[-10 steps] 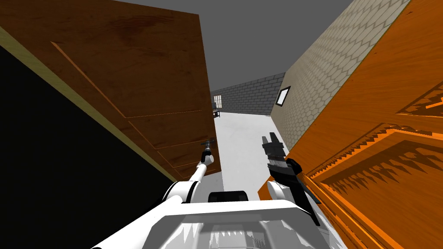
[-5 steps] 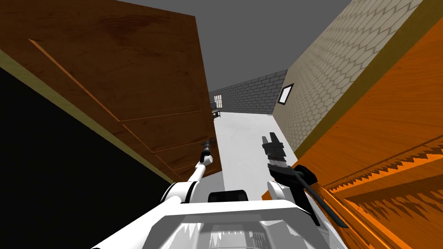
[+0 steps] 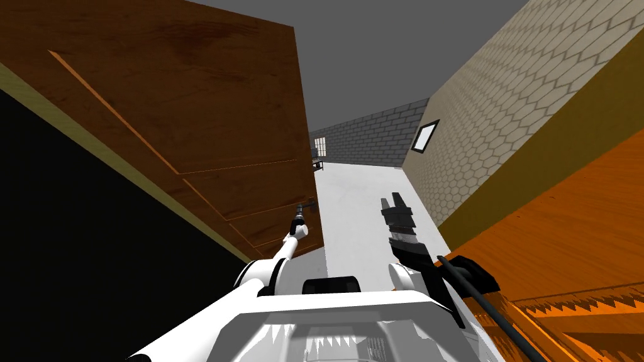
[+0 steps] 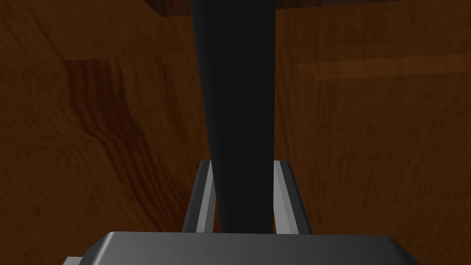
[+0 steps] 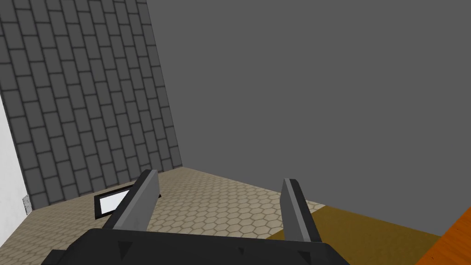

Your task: Push the door open

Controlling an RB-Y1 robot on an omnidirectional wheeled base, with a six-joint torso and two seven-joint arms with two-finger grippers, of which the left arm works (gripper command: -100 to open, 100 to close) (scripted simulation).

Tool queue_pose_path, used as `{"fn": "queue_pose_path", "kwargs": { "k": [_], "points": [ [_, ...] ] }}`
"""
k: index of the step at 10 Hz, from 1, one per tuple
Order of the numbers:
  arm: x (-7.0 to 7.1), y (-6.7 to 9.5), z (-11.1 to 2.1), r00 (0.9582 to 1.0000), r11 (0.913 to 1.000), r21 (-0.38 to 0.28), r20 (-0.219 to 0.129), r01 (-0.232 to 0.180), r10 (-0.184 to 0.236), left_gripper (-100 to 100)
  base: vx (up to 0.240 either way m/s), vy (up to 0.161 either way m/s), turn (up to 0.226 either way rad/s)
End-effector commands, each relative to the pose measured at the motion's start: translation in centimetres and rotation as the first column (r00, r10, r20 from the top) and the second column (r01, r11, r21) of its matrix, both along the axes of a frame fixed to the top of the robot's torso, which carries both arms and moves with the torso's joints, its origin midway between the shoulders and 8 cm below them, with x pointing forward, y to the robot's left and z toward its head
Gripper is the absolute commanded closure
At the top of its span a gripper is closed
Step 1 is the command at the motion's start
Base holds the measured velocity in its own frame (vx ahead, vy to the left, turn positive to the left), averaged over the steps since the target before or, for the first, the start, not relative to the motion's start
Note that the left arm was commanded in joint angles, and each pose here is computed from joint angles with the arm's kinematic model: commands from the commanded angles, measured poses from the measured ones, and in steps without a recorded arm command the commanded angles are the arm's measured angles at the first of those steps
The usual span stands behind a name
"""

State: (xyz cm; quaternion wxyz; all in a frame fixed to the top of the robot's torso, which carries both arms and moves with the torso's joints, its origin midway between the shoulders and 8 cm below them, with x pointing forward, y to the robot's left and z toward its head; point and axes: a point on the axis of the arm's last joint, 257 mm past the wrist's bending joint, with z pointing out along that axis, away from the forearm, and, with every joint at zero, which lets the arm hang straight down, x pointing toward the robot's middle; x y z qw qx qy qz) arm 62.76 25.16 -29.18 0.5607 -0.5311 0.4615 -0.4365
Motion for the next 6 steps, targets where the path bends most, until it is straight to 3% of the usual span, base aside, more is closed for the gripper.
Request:
{"fn": "queue_pose_path", "kwargs": {
  "k": [1, 6],
  "points": [
    [0.01, 1.99, 0.85, 0.9994, 0.9995, 0.012, 0.016, -0.029, 0.029, 100, 0.106, 0.004, 0.019],
    [0.09, 1.88, 0.75, 0.9992, 0.9993, -0.002, 0.013, -0.038, 0.038, 100, 0.132, -0.015, 0.101]
  ]
}}
